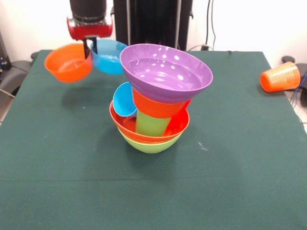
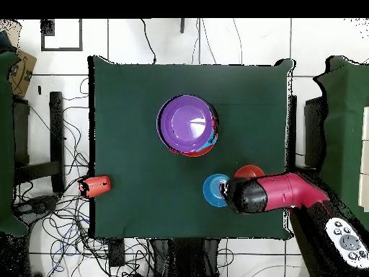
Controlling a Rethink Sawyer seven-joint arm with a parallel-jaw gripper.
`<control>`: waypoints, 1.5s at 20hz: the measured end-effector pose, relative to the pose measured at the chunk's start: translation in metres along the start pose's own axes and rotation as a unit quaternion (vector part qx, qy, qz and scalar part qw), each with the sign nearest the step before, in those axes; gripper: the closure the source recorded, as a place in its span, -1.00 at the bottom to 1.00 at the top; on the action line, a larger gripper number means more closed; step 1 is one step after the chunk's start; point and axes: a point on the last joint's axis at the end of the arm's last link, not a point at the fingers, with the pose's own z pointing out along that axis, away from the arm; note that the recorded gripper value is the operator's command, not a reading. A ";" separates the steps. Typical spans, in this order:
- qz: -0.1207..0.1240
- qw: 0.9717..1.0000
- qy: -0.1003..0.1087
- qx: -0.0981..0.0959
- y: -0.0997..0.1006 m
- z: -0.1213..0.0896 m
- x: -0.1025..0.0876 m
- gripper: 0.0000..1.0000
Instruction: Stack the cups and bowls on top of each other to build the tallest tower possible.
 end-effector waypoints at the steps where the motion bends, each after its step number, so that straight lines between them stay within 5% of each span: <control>1: -0.003 1.000 0.006 -0.013 0.006 0.014 0.001 1.00; 8: 0.006 0.998 0.021 -0.051 0.017 0.043 0.015 1.00; 14: 0.020 0.997 0.026 -0.066 0.013 0.053 0.025 1.00; 15: 0.021 0.997 0.027 -0.069 0.014 0.055 0.026 -1.00; 30: 0.020 0.997 0.027 -0.069 0.014 0.056 0.025 -1.00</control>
